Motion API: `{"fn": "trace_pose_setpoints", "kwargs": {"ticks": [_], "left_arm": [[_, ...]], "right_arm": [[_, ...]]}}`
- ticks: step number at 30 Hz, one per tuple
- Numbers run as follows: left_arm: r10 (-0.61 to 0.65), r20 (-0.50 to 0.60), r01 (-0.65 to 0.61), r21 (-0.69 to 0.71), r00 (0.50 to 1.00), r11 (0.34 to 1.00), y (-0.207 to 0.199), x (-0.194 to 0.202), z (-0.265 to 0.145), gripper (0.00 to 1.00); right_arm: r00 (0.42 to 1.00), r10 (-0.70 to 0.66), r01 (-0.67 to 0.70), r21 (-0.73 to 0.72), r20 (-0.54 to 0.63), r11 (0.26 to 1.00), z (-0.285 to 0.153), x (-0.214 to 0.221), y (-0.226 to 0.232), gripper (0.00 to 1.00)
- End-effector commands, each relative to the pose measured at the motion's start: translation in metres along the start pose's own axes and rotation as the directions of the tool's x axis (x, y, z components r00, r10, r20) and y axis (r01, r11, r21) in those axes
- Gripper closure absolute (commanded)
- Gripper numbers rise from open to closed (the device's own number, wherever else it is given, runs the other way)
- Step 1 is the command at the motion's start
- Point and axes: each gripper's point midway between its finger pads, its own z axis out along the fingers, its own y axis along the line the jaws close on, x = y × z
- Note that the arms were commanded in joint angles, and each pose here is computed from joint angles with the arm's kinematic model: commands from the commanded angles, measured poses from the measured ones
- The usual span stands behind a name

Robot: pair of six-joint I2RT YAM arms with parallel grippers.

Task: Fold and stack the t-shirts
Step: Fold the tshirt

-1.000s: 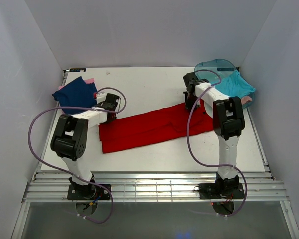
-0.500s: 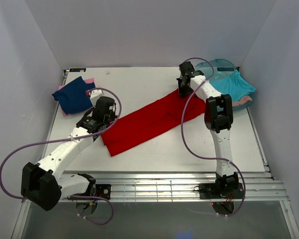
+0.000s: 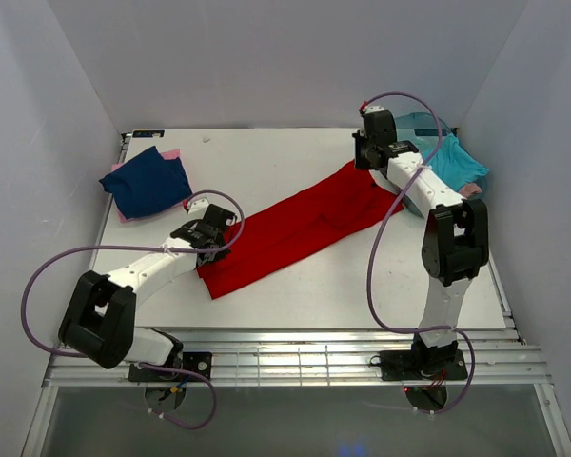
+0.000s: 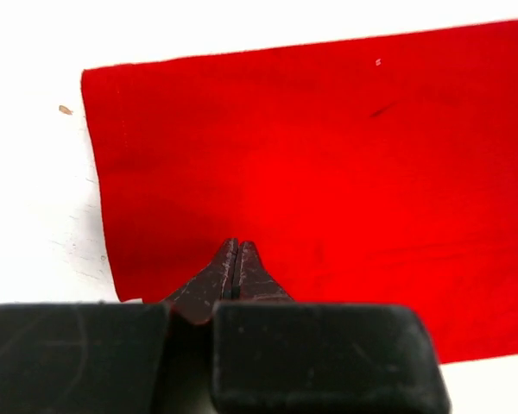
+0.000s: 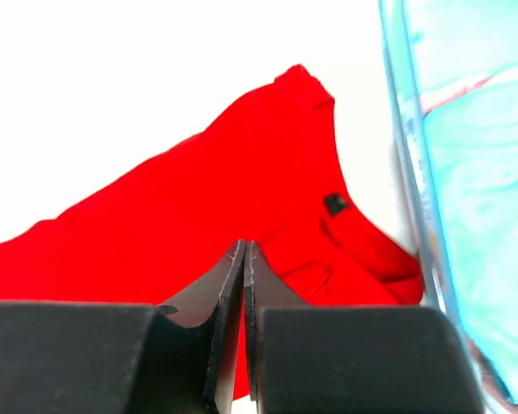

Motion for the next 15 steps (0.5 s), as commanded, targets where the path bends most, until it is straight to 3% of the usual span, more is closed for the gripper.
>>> {"fn": "trace_pose_setpoints", "kwargs": {"ticks": [1, 6, 15], "left_arm": [[-0.018, 0.01, 0.018, 0.022, 1.0, 1.0, -0.01, -0.003, 0.003, 1.0], [-0.007, -0.04, 0.007, 0.01, 0.999, 1.0, -0.011, 0.013, 0.016, 1.0], [-0.002, -0.064, 0.001, -0.004, 0.998, 1.0, -0.004, 0.027, 0.019, 1.0]], "right_arm": [[0.998, -0.03, 0.032, 0.037, -0.061, 0.999, 0.016, 0.029, -0.008, 0.92], [0.988, -0.043, 0.052, 0.058, -0.149, 0.997, 0.041, 0.062, -0.012, 0.92], [0.982, -0.07, 0.085, 0.078, -0.178, 0.993, 0.062, 0.067, -0.016, 0.92]]}}
